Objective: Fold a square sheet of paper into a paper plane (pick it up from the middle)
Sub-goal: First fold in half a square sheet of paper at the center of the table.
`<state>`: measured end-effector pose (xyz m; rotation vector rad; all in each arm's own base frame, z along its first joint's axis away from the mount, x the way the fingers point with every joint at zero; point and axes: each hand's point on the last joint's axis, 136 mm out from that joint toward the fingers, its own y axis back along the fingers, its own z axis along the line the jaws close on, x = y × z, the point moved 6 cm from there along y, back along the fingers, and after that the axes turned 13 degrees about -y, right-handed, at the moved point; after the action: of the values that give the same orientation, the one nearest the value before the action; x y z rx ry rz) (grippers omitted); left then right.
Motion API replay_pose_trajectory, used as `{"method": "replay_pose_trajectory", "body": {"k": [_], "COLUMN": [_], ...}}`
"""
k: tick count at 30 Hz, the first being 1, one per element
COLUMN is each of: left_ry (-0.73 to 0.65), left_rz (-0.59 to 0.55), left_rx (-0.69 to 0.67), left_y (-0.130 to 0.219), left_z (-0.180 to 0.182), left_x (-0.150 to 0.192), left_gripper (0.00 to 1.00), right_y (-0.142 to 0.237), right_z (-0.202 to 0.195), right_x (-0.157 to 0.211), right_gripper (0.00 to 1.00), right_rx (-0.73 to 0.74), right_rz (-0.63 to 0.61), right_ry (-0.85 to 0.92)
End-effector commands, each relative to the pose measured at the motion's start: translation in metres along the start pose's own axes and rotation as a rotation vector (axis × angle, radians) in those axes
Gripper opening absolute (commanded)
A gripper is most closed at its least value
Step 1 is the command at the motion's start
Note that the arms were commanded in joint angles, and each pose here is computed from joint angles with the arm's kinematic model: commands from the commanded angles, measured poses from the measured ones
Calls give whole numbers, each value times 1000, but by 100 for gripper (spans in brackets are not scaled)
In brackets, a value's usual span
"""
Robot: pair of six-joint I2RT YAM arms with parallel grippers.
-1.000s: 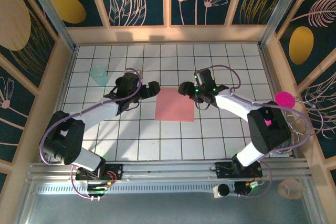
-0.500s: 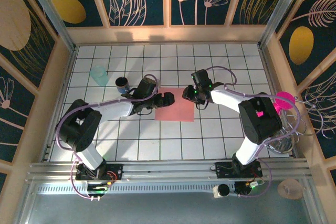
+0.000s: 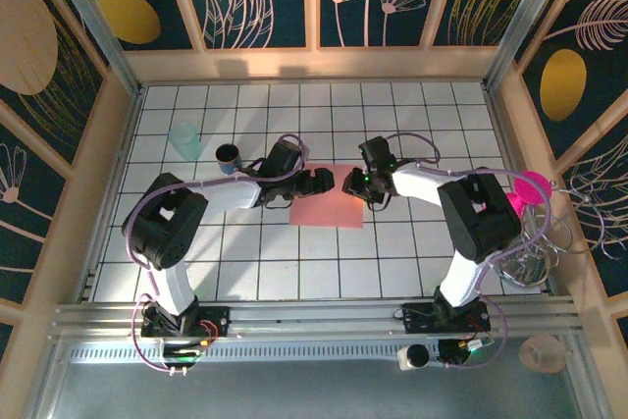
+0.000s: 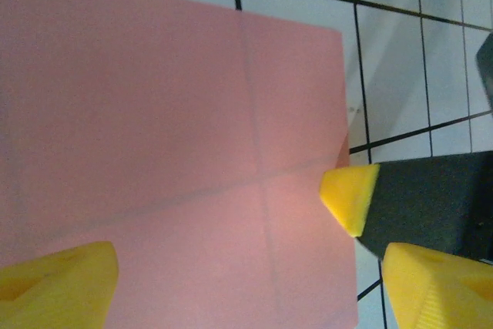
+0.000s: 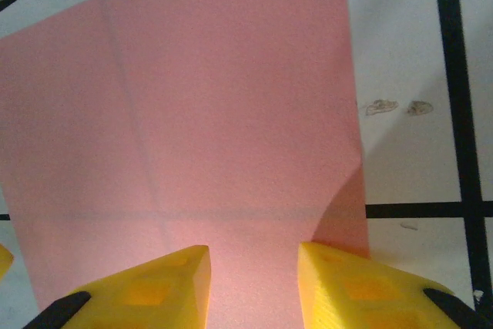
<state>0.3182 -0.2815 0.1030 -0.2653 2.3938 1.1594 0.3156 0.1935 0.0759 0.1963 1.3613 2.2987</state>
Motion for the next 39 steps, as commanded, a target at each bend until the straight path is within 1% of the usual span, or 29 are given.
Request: {"method": "replay_pose_trajectory", "body": {"k": [1,7,12,16,23,26,32,36,39], "left_ry": [7,36,50,57,56,57,60,62,62], "left_rz": [8,43,46,43,25,27,43,58,63], "left_rx": [-11,-56,-71,-77,-88,-94,-129,-154,-169], "left_y": [-9,-17,-17,-16,-13,-12,-14,-15,-16], "left_z": [0,14,19,21,21,22,28,33,35], "left_x": [-2,12,18,20,17,18,22,26,28], "left_gripper": [89,90,92,94,95,93,84,76,70], "right_y": [-7,-8,-9,-12,-14,-16,-21,-27,-25], "right_z": [-6,-10,-9,-4,7,12,20,22,22], "right_x": [0,0,2,5,7,8,13,22,21], "right_gripper": [35,34,32,31,30,28,23,19,18], "right_rx": [-10,-22,-44,-97,-192,-229,-276,-298,-311], "right_rz": [23,33,50,78,117,134,177,218,211], "right_ry": [-16,-27,-29,-32,-49,-53,-55,-61,-70]}}
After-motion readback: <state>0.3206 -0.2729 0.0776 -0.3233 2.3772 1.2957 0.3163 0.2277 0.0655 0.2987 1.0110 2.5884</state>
